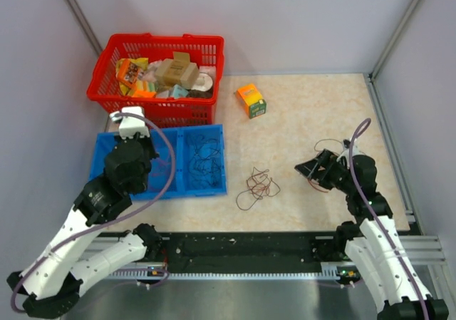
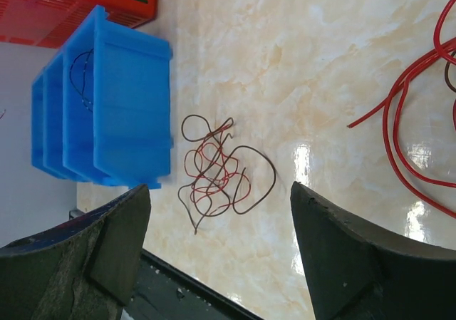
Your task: Untangle the cables
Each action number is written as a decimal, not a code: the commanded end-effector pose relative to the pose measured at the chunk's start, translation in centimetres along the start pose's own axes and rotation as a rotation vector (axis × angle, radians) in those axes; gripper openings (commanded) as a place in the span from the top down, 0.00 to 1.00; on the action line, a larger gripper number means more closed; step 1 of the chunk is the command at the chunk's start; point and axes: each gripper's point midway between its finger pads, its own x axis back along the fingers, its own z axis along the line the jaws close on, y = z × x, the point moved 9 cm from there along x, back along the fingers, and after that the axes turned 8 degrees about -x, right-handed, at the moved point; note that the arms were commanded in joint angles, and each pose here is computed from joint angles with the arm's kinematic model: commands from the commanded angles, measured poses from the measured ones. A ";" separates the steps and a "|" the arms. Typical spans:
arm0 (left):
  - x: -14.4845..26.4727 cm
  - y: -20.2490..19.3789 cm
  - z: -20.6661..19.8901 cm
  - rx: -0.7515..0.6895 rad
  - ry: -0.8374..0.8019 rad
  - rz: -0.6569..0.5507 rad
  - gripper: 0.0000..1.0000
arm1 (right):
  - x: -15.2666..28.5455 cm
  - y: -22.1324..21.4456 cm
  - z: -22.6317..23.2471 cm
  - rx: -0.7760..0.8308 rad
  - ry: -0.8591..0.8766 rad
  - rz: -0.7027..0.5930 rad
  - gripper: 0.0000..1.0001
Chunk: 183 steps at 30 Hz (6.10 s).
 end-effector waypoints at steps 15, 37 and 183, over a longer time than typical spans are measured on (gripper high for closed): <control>-8.6 -13.6 -0.1 0.205 0.264 0.514 1.00 | 1.3 -0.2 0.9 0.063 0.072 -0.041 0.22; -2.7 -4.6 -9.2 0.408 -0.700 0.221 0.28 | -4.7 -4.7 -0.3 -0.098 0.007 0.215 0.43; 8.2 10.0 12.4 0.071 0.187 -0.221 1.00 | -0.9 4.1 -7.1 -0.214 -0.320 -0.269 1.00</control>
